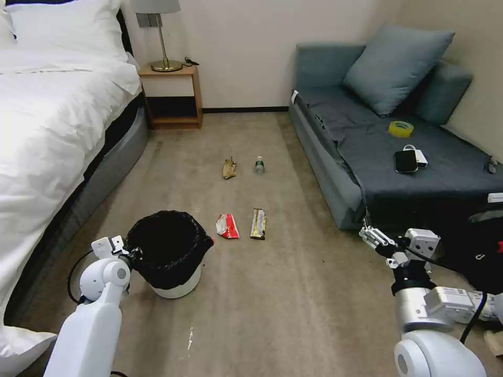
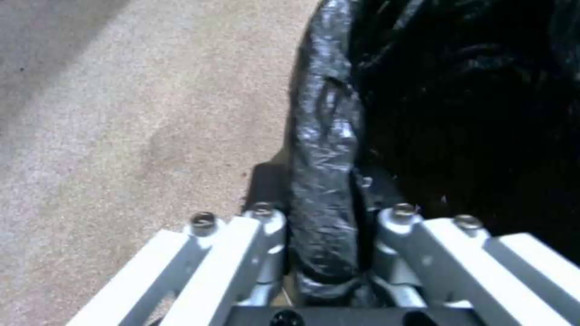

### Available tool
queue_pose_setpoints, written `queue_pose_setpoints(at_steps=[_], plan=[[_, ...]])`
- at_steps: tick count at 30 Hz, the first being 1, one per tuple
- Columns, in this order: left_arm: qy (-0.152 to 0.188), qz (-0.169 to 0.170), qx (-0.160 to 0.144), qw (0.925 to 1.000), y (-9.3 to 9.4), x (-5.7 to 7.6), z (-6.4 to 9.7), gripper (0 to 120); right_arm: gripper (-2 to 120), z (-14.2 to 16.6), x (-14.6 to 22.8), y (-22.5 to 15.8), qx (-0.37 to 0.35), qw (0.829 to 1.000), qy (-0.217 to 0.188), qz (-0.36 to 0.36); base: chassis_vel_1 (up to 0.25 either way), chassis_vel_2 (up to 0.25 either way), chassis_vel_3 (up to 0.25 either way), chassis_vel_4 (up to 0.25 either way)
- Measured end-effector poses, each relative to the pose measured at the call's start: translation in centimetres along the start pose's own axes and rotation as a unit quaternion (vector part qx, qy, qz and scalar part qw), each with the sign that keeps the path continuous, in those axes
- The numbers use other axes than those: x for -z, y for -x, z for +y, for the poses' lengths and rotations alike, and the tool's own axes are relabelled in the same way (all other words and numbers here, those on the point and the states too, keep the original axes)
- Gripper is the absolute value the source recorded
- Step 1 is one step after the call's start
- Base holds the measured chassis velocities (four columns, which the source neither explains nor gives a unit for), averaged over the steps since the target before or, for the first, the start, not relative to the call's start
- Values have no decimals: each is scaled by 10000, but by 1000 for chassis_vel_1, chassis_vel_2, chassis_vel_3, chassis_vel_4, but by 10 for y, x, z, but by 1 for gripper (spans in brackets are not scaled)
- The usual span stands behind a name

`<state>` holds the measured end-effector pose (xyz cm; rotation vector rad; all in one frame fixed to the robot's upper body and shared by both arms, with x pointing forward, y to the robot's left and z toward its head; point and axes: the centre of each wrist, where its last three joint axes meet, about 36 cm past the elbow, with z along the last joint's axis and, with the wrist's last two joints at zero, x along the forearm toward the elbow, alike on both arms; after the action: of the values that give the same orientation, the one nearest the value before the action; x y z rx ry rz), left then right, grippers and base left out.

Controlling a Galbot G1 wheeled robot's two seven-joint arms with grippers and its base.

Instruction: Pick up the trash bin, then pick up the garbage on the floor and place it into the trash bin.

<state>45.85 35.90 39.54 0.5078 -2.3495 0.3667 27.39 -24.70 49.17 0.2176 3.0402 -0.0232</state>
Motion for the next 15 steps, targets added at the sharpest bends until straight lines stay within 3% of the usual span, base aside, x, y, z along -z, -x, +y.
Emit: queue_pose_setpoints(at_steps=[4,15], plan=[[-50,1,-8,10000,-2,-1,2,5,100,0,0,0,4,10000,1,-22,0,0,0,0],[-109,-199,23,9997,-18,2,7,4,100,-2,-3,0,110,9986,198,-485,0,0,0,0]])
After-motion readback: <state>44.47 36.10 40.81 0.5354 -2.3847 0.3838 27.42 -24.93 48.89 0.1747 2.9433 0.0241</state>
